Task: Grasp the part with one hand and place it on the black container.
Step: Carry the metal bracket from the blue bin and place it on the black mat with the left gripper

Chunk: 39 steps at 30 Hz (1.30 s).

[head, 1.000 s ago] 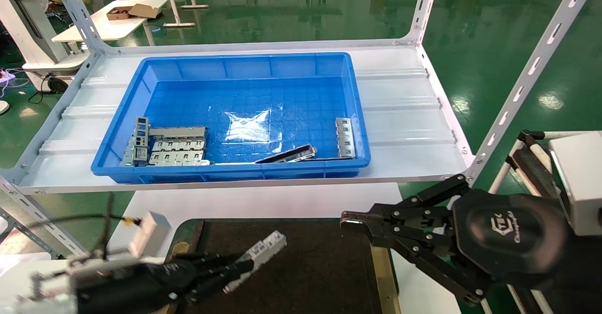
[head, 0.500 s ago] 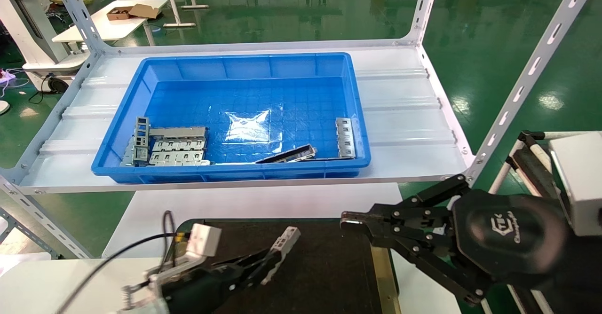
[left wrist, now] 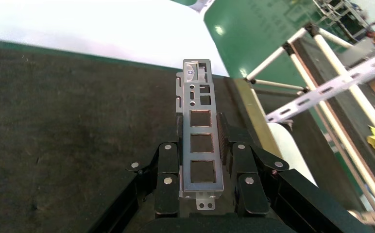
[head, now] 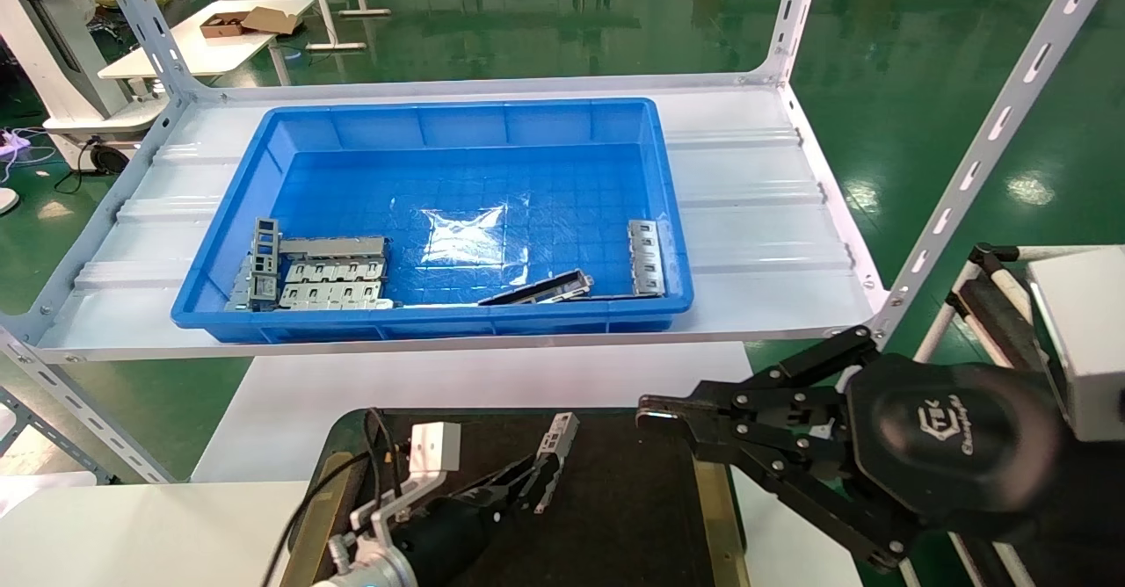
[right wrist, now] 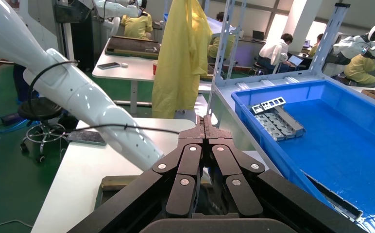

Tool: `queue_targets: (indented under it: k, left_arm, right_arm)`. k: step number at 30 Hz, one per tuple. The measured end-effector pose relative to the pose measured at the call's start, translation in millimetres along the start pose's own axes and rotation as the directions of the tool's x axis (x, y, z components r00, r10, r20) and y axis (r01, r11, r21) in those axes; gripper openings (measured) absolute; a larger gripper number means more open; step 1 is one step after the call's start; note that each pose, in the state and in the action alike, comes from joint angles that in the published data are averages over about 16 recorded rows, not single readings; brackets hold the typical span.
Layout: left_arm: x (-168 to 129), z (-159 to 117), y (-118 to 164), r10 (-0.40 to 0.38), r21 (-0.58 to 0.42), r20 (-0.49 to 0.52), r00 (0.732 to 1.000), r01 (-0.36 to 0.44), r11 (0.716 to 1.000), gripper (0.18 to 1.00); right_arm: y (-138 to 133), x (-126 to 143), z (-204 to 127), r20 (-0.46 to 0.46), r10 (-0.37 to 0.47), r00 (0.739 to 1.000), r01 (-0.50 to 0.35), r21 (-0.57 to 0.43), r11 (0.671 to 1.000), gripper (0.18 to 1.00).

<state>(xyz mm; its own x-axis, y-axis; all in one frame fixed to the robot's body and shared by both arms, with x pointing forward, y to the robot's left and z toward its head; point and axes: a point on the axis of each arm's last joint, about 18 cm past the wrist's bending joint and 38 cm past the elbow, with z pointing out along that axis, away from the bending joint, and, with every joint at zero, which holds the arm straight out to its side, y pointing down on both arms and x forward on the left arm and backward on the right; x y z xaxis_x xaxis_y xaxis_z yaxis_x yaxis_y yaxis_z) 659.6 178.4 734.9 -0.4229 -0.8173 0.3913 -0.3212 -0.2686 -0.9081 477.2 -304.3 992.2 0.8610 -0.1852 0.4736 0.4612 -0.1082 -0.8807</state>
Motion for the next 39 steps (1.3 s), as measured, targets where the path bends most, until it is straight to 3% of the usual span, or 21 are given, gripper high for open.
queue_targets:
  k: [18,39]
  left_arm:
    - [-6,42,32,-0.084,0.033,0.149,0.985,0.08,0.996,0.321]
    - [2,44,33,-0.107,0.019,0.179,0.978,0.105,0.994,0.338]
  right_arm:
    - [0,0,0,0.0,0.0,1.0,0.0,0.0,1.0,0.191]
    - [0,0,0,0.0,0.0,1.0,0.0,0.0,1.0,0.216]
